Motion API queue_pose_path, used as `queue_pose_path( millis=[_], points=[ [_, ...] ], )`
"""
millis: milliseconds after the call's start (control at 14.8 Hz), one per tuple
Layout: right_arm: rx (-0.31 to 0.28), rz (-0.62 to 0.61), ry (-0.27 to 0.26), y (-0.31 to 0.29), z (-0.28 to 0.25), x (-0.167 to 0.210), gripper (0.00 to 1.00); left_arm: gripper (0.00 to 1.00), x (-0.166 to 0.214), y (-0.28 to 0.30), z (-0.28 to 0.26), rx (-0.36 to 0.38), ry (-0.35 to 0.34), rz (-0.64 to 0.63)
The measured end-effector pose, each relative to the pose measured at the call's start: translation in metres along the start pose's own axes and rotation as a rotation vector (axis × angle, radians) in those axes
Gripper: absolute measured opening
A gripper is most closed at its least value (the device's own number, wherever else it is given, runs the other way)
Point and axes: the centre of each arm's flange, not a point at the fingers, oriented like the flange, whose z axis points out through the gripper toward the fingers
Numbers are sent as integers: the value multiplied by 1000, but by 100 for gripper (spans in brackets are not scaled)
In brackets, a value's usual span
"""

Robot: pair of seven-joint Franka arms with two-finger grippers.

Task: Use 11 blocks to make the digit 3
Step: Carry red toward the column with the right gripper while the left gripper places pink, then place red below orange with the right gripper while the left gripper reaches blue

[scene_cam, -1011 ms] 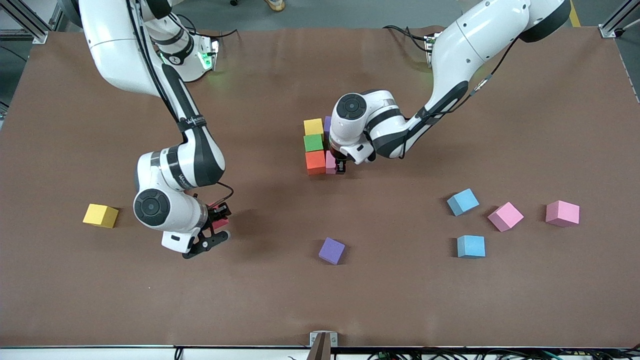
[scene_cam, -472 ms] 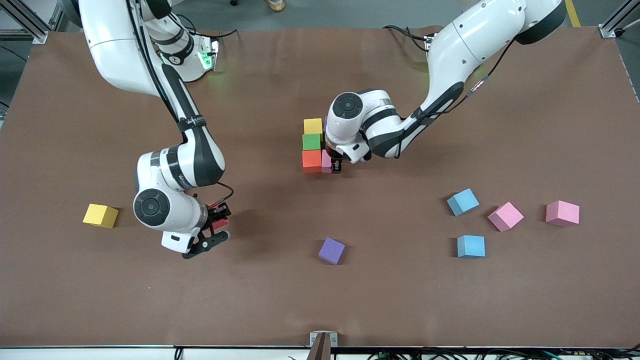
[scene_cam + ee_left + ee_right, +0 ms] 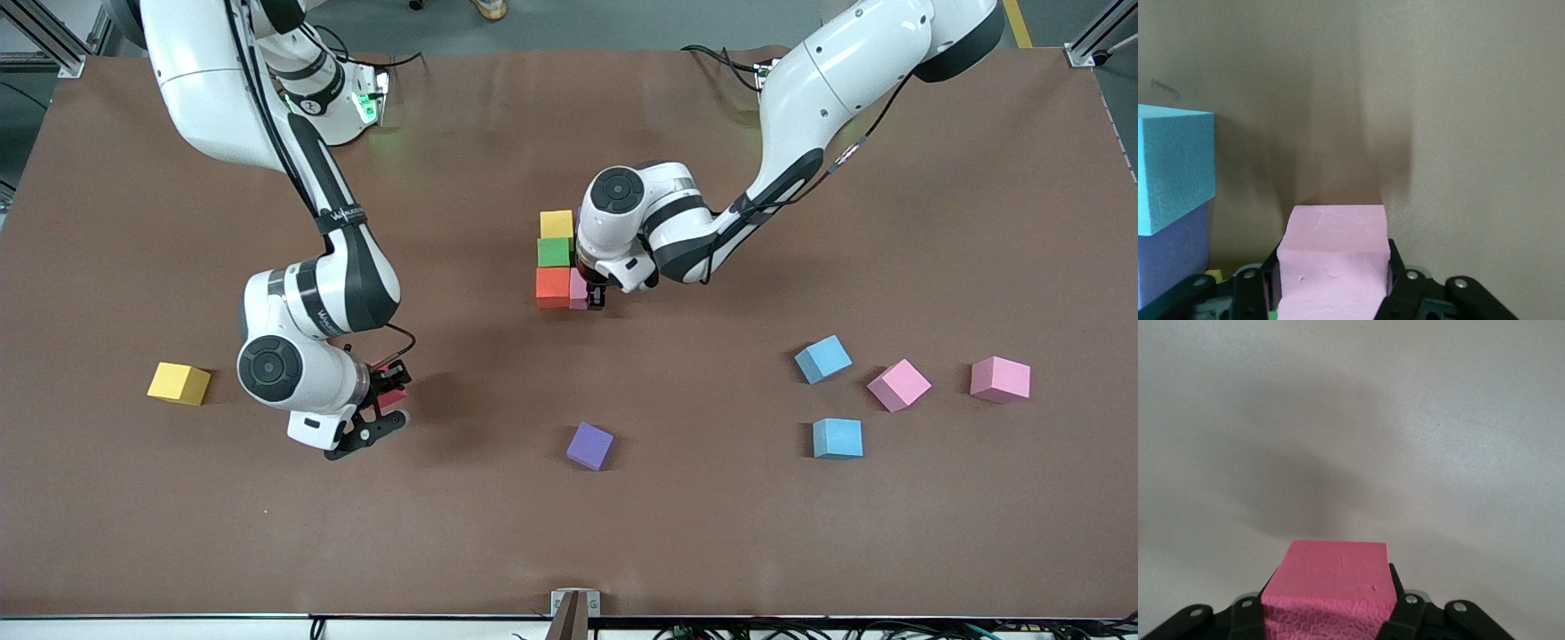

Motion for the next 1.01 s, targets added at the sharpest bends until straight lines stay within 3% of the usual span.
queue_pose_path(
  millis=[270, 539, 809, 1011],
  points=[
    [0, -1, 0, -1, 0, 0, 60, 68, 0, 1, -1, -2, -1, -2],
    [0, -4, 0, -3, 0, 0, 60, 99, 1, 8, -7, -14, 5, -3],
    [4, 28, -1, -14, 1, 2, 60, 100, -7, 8, -44, -17, 77, 17],
    [1, 76, -4, -56, 4, 7, 60, 98, -20, 1, -98, -23, 77, 57]
  ],
)
